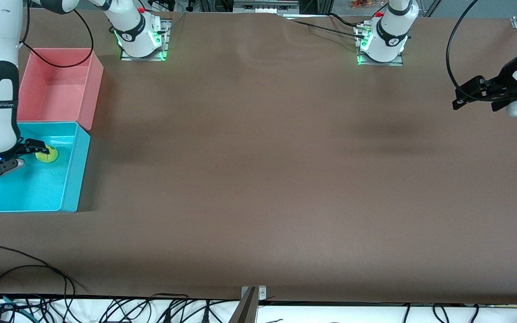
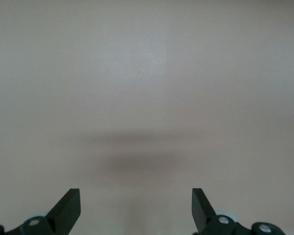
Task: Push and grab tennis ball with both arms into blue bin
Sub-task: 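Lower the ball into the cyan bin and open the right gripper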
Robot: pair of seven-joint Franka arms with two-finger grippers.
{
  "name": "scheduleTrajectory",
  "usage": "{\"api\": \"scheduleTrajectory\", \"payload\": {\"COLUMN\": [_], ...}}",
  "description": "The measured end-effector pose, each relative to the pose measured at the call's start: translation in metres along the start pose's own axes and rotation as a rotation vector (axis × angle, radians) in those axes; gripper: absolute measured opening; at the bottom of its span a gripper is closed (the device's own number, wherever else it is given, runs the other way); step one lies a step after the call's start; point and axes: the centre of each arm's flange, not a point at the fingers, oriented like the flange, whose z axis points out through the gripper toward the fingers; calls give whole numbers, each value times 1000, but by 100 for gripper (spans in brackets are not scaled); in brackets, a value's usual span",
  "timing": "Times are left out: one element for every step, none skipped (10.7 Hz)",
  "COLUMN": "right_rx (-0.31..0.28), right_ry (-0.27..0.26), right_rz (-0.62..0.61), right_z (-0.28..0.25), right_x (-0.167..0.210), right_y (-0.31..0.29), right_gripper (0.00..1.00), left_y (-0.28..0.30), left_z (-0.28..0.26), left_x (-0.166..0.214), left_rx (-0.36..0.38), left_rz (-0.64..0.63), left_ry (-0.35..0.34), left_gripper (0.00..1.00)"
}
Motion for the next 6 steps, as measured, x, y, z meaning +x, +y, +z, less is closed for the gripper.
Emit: {"api": "scheduleTrajectory", "payload": {"right_rx": [22, 48, 75, 90, 95, 98], "right_ry": [0, -4, -11, -12, -7, -1], "right_rz": [13, 35, 58, 63, 52, 33], "right_z": [-13, -28, -46, -67, -92, -116], "right_x": [4, 8, 13, 20, 31, 44], "right_y": [1, 1, -1, -4, -9, -16], "right_gripper": [100, 100, 100, 100, 100, 100], "left_y": [0, 0, 0, 0, 0, 0], "left_z": [0, 0, 0, 0, 0, 0], "left_x": [0, 0, 0, 0, 0, 0], "left_rx": [0, 0, 0, 0, 0, 0], "left_rz": [0, 0, 0, 0, 0, 0], "left_ry": [0, 0, 0, 0, 0, 0], "left_gripper": [100, 100, 100, 100, 100, 100]}}
